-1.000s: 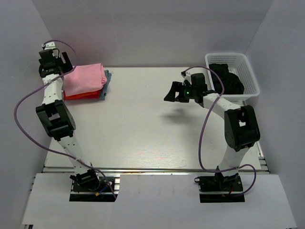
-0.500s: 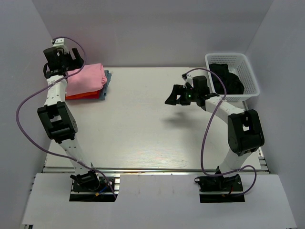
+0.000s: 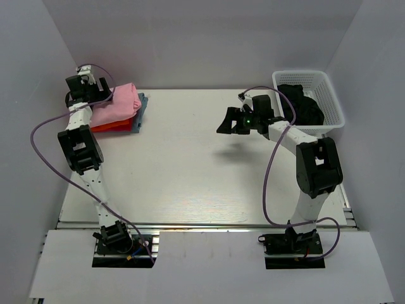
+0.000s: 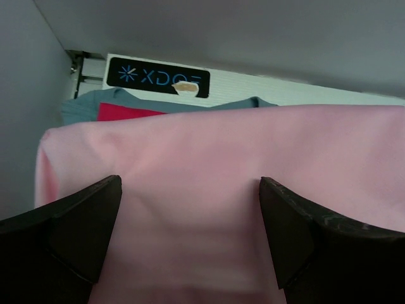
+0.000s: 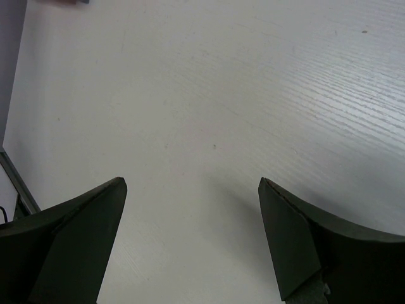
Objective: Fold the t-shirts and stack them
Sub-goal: Put the neatly folded tshirt into the corner of the board with the left arm
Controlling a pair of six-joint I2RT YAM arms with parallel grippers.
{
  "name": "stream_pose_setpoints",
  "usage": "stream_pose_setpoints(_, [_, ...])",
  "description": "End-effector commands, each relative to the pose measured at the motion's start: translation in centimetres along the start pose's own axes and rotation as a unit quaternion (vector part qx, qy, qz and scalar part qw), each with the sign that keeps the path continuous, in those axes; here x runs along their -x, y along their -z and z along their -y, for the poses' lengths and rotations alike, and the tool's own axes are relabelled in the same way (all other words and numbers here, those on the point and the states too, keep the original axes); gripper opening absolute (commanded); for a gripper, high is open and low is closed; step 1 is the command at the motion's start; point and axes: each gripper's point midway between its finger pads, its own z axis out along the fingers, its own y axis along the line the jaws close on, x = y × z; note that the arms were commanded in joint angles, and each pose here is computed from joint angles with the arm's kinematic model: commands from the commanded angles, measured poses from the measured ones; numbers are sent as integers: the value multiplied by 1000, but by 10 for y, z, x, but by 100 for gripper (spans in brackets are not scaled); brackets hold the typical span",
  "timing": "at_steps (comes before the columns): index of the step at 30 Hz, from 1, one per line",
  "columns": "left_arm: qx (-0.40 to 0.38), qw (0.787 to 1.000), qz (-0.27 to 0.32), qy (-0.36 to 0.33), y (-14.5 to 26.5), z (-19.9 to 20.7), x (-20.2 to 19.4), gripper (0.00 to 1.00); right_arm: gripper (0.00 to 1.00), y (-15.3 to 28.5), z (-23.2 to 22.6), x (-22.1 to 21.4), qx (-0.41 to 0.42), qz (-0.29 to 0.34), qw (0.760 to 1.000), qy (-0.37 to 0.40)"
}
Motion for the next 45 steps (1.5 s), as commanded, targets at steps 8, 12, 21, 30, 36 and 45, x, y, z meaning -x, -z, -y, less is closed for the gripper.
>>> stream_pose_setpoints(8, [-42, 997, 58, 14, 9, -13, 39, 100, 90, -6, -5, 17, 13, 1, 1000, 13])
stream_pose_setpoints(12, [-61, 994, 88, 23, 25, 0, 70, 100, 90, -1, -9, 19, 17, 9, 1000, 22])
stream_pose_setpoints(21, [-46, 991, 128, 2, 78, 43, 127, 100, 90, 17, -18, 1, 23, 4, 999, 38])
stream_pose_setpoints(30, [-9, 996, 92, -13, 134, 106, 121, 100, 90, 46, -15, -15, -12, 44, 998, 53])
stream_pose_setpoints(36, [-66, 995, 72, 27, 178, 214, 17, 100, 90, 63, -10, -26, -32, 96, 994, 43])
stream_pose_setpoints(45, [-140, 987, -58, -52, 233, 343, -131, 100, 90, 88, 10, -54, -96, 135, 986, 31])
